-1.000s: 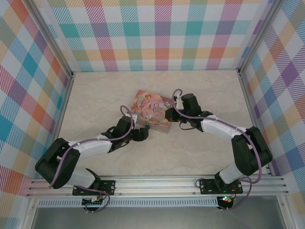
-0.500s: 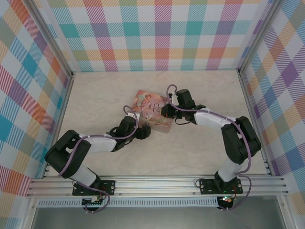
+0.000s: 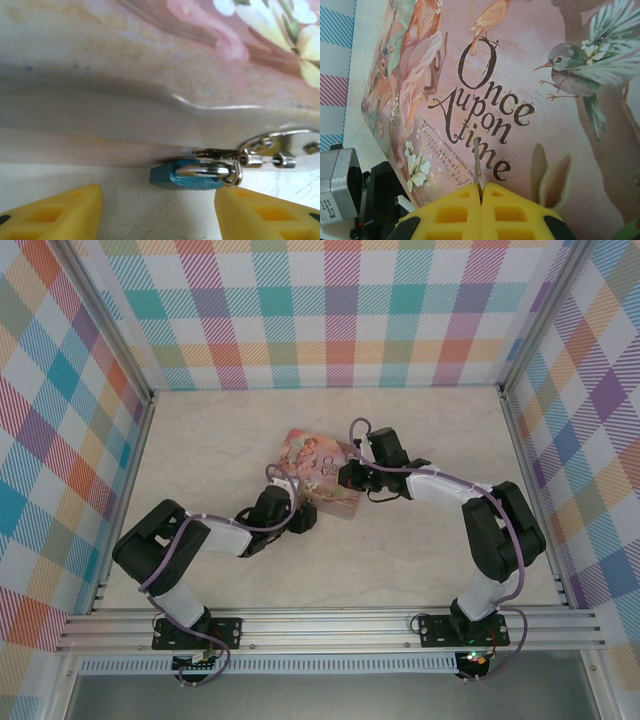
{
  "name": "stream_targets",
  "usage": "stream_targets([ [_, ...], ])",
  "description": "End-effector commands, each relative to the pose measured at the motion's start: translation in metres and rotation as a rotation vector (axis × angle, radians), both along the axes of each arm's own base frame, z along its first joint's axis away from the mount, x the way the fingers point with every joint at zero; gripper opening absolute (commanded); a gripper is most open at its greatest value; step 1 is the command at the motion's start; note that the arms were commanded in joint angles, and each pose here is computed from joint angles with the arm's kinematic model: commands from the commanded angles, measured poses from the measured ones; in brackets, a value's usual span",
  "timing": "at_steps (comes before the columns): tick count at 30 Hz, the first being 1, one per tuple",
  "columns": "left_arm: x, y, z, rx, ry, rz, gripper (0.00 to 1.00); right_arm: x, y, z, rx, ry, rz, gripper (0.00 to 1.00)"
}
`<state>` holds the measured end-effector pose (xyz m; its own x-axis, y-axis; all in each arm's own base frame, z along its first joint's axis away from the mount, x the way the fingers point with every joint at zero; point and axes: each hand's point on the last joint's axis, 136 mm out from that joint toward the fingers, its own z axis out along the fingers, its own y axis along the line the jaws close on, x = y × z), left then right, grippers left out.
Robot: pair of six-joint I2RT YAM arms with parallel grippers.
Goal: Unlock a padlock with a key
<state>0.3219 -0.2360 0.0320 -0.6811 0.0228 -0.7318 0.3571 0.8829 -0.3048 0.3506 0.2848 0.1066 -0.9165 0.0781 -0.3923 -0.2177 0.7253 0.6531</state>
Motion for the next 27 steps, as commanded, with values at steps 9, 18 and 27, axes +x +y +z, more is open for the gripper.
stream_targets([
  [9, 0.017, -0.013, 0.013, 0.027, -0.080, -0.025, 0.57, -0.003, 0.002, -0.003, -0.032, 0.004, 0.038, 0.00],
  [18, 0.014, -0.026, 0.011, 0.010, -0.063, -0.055, 0.51, -0.003, 0.002, -0.002, -0.029, 0.002, 0.044, 0.00],
  [27, 0.015, -0.025, 0.001, 0.015, -0.042, -0.032, 0.44, -0.004, 0.002, -0.001, -0.025, -0.002, 0.045, 0.00],
])
